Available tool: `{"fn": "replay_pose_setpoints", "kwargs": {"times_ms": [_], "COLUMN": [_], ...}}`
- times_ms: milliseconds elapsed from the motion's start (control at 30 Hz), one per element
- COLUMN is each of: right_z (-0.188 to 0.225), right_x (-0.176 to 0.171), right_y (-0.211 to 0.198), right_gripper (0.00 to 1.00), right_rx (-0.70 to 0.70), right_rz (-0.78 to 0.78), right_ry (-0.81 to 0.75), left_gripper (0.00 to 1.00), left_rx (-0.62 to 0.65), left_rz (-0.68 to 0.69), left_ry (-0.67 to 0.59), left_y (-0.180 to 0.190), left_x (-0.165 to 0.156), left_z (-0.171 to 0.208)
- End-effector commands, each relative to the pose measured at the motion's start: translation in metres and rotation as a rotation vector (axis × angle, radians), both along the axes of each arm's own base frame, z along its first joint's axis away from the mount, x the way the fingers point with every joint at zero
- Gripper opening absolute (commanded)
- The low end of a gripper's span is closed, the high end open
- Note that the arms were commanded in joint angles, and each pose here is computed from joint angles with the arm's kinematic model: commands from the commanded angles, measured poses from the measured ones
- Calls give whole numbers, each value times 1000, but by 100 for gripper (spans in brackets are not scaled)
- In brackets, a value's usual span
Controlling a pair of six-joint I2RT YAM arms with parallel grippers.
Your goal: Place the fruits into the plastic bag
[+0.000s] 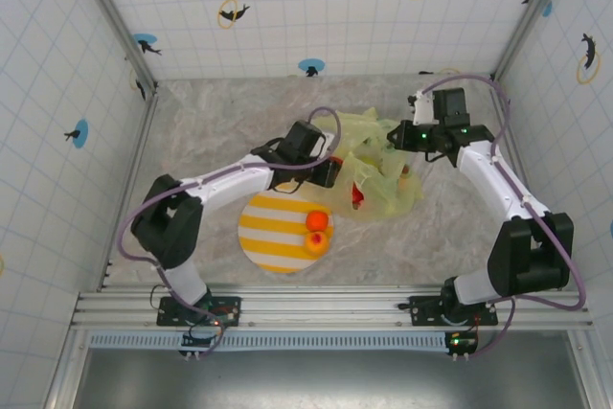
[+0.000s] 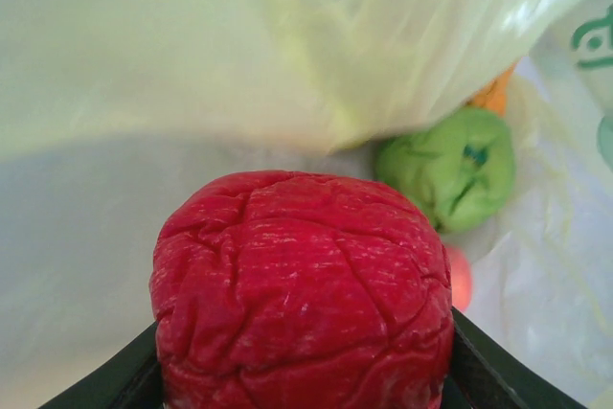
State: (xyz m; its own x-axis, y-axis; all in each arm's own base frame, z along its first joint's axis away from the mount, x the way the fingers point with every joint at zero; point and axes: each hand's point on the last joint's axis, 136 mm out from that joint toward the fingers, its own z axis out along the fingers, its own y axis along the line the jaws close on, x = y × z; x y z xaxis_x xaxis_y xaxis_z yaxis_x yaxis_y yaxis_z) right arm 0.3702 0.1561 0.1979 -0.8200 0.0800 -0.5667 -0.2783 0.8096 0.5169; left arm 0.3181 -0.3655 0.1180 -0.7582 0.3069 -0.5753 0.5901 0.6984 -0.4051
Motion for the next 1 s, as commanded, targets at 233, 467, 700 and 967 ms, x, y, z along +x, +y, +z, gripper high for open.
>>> {"fn": "replay_pose_setpoints", "kwargs": {"times_ms": [233, 467, 700, 967], "right_z": [4, 2, -2, -7], "right_x": [-1, -2, -2, -3], "right_y": [10, 8, 7, 7], "right_gripper": [6, 6, 6, 6], "right_rx": [18, 4, -2, -2], "right_rz": [20, 22, 19, 18], "right_ry": [-12, -7, -4, 3], "left_gripper": [59, 71, 80, 84], "left_rx": [-116, -109, -116, -136], "left_rz": [129, 137, 146, 148], "left_ry": [-110, -101, -124, -142], "left_y": [-39, -42, -32, -17], "left_x": [57, 63, 58, 48], "left_z": [2, -6, 6, 22]}}
